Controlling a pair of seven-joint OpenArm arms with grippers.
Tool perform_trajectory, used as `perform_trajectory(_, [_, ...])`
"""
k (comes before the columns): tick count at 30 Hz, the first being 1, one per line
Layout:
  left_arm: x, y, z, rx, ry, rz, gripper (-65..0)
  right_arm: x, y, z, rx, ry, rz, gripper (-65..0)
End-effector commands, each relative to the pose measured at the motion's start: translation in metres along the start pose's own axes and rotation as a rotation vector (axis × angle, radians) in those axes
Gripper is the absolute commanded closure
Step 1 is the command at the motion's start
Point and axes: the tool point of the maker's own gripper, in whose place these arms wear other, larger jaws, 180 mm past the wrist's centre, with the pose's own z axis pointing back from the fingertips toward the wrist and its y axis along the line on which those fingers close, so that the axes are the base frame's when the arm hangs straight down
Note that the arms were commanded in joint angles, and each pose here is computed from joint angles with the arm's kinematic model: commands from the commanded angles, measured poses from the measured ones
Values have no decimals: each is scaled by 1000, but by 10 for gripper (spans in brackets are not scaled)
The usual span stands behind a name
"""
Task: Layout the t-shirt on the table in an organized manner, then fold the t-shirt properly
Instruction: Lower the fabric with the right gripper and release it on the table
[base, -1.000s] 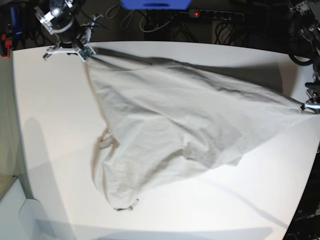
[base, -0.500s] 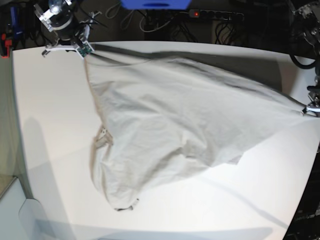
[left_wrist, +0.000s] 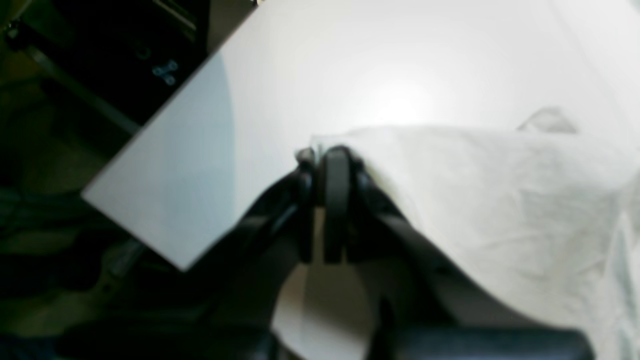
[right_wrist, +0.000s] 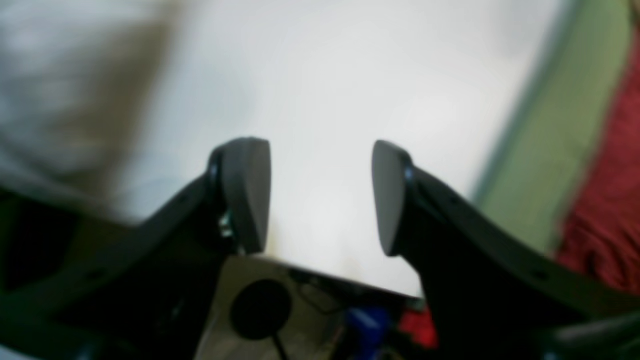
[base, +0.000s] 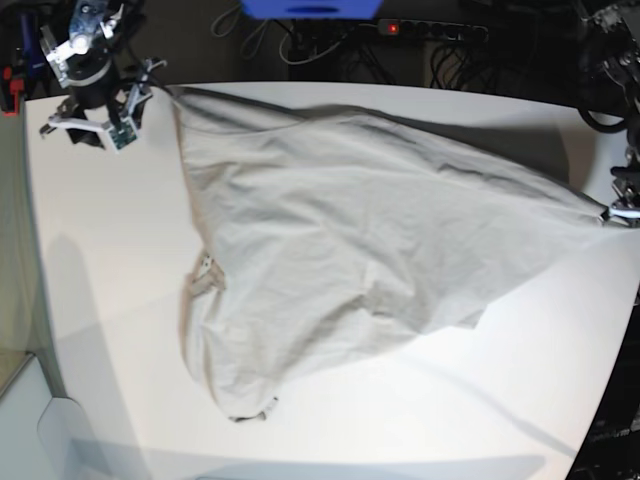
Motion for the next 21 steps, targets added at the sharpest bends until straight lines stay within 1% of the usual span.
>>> perform_trajectory(1, [10, -1, 4, 0, -41, 6, -5, 13, -16, 1, -47, -45, -12, -344])
perform_trajectory(3, [3, -2, 3, 1, -26, 21, -5, 27, -33, -3, -94, -80, -27, -347])
perform_trajectory(6, [-12, 1, 3, 7, 10, 20, -5, 47, -45, -9, -124, -108, -49, -347])
perform_trajectory(8, [-18, 1, 3, 8, 24, 21, -9, 68, -48, -14, -132, -136, -68, -347])
perform_trajectory(11, [-26, -1, 3, 4, 40, 35, -13, 90, -45, -20, -122, -152, -77, -347])
perform_trajectory(12, [-29, 0, 3, 7, 52, 42, -26, 97, -42, -21, -114, -158, -76, -347])
perform_trajectory(13, [-34, 1, 4, 9, 77, 43, -49, 104, -39, -23, -105, -162, -68, -347])
perform_trajectory(16, [-47, -2, 5, 3, 155, 42, -152, 123, -28, -25, -72, -177, -37, -346])
perform_trajectory(21, [-56, -2, 7, -2, 203, 50, -299, 149, -10, -26, -27, -227, 7, -345])
